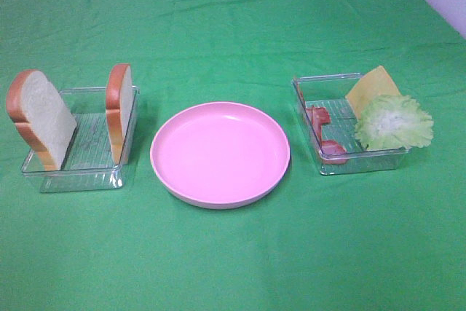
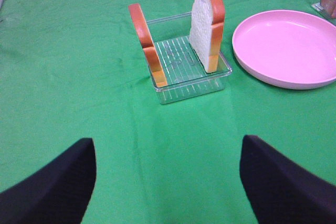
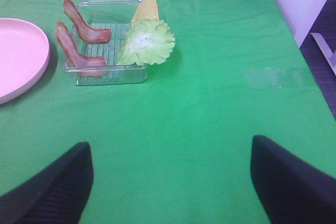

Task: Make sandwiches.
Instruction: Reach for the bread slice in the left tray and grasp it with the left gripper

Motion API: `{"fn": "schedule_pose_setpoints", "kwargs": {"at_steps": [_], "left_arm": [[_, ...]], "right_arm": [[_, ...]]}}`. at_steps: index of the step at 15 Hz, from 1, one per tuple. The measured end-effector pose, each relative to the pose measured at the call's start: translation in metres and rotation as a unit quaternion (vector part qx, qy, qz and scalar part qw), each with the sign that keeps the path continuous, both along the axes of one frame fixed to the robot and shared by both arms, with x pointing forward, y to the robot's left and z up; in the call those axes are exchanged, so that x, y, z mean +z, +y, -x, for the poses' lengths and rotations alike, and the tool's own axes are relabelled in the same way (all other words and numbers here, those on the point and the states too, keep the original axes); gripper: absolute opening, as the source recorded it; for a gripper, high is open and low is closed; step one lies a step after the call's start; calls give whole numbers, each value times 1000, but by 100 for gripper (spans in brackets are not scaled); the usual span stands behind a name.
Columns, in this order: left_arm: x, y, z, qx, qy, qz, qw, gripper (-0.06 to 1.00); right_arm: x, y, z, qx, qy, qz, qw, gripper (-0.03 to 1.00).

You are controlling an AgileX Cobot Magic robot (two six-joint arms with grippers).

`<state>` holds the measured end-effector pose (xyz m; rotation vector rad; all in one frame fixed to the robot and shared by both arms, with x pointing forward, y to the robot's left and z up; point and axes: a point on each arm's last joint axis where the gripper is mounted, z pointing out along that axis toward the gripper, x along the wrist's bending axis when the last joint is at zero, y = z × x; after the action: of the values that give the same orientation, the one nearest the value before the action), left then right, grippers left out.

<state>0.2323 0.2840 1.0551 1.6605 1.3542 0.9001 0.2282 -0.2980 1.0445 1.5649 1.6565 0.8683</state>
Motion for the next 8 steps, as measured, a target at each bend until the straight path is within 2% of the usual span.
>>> {"fn": "schedule_pose_setpoints", "kwargs": {"at_steps": [8], "left_arm": [[0, -2, 0, -8, -1, 12, 1000, 72]], "right_arm": [[0, 0, 0, 0, 0, 0, 1000, 78]]}}
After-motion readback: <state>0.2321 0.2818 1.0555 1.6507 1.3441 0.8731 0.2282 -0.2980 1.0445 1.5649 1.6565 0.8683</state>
